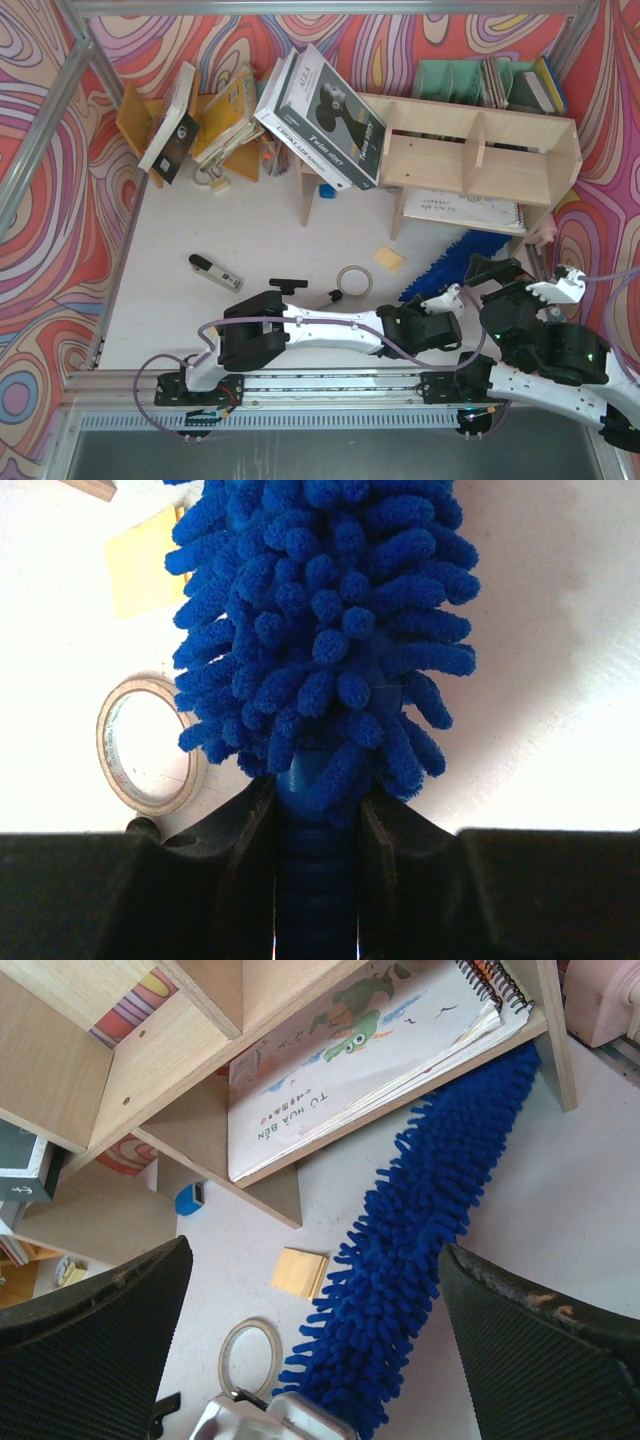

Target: Dust the bookshelf with a duster

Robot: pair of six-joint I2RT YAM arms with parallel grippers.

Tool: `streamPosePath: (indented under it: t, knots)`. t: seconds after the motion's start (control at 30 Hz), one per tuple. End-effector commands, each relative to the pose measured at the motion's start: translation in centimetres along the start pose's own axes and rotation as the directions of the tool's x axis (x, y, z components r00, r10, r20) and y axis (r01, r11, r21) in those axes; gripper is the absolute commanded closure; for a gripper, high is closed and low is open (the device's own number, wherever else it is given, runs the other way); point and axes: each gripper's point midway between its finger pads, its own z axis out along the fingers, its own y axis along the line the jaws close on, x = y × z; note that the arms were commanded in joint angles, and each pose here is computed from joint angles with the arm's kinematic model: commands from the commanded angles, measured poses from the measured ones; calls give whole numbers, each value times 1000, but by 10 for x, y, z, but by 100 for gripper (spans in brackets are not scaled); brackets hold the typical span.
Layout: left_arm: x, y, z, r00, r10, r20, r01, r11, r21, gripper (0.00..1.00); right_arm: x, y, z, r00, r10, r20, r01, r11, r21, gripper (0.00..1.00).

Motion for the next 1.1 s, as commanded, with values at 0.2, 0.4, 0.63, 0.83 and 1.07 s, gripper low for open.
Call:
streamPosePath:
  t: [0.2,0.4,0.63,0.83,1.07]
  knots:
    - [-38,16,-16,994,-36,101,38,999,-18,100,-1,-4,1,1000,0,19,0,1000,6,1]
    - [-58,32,-35,969,-119,217,124,992,-11,100,-2,-4,1,1000,2,20,-2,1000,6,1]
    - [-45,19,-21,985,-78,154,79,997,-1,100,-2,-3,1,1000,-3,23,3,1000,8,1]
    - [-25,8,-18,996,-45,80,45,999,1,100,-1,-3,1,1000,-2,23,1,1000,8,1]
    - [-16,21,-35,992,-60,109,68,995,-72,100,-1,-3,1,1000,-4,23,4,1000,9,1]
